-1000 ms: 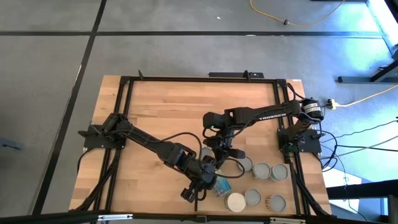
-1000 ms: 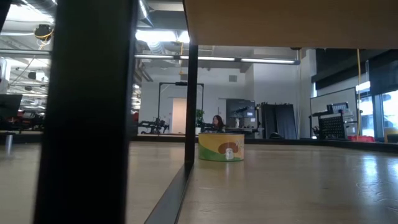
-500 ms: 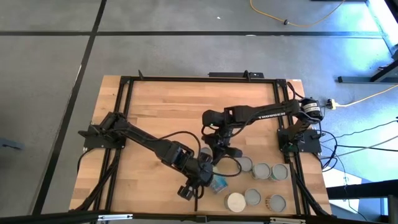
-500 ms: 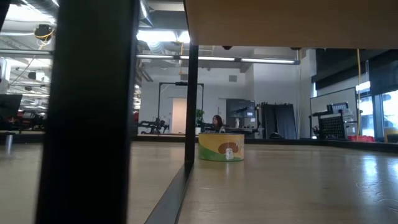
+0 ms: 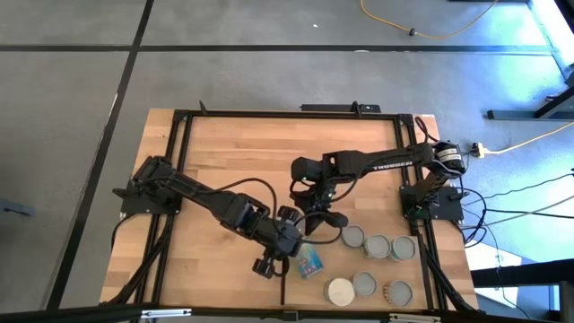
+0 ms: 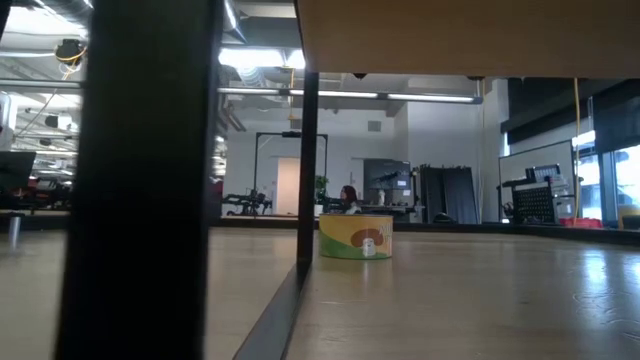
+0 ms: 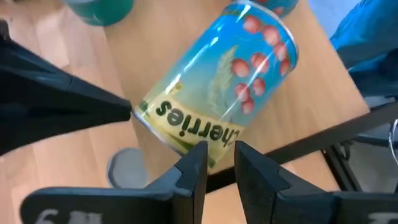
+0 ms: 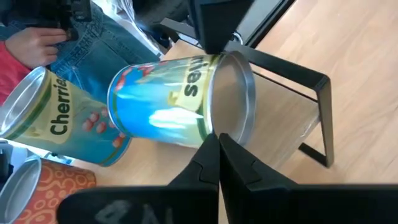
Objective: Pick and place cans onto a shelf
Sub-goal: Put the blue canned cherries on the shelf
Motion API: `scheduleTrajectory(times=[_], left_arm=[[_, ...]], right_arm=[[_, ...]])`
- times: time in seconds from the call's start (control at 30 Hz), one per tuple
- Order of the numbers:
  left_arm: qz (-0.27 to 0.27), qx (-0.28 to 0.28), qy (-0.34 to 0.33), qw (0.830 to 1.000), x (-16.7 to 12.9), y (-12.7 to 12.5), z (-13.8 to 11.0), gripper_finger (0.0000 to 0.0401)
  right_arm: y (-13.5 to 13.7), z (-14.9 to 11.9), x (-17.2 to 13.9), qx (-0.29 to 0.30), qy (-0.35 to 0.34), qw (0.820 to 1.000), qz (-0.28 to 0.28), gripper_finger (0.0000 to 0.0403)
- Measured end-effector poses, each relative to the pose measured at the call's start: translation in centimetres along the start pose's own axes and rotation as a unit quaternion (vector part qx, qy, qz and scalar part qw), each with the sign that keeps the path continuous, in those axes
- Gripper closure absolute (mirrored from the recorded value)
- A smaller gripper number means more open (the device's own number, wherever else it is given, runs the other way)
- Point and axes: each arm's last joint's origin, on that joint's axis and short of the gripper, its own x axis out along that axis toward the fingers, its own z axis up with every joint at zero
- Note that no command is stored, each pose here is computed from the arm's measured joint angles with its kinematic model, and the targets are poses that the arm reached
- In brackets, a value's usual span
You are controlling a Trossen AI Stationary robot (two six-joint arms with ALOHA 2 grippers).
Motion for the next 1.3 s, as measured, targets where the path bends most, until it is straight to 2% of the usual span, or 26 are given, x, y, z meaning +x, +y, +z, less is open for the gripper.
scheduleTrajectory(times=[0.47, 0.8, 1.0, 1.17, 1.3], left_arm=[[0.004, -0.011, 0.009, 1.000, 0.0, -0.1, -0.2, 0.0328], [0.000, -0.021, 0.008, 1.000, -0.1, -0.5, -0.2, 0.0328], [-0.046, -0.042, -0.003, 0.998, -0.1, -1.2, 0.1, 0.0328], [-0.084, -0.036, -0.063, 0.994, -0.3, -1.9, 1.3, 0.0328], [-0.100, -0.047, -0.063, 0.992, -0.3, -2.0, 1.3, 0.0328]], right_arm=[[0.7, 1.2, -0.8, -0.002, 0.000, 1.000, -0.005, 0.0402], [0.6, 1.1, -0.8, 0.000, 0.005, 1.000, -0.015, 0.0378], [0.5, 1.1, -0.8, -0.002, 0.008, 1.000, -0.029, 0.0376], [0.5, 1.3, -0.8, -0.009, 0.003, 0.999, -0.035, 0.0376], [0.5, 1.3, -0.8, -0.026, 0.003, 0.999, -0.037, 0.0388]])
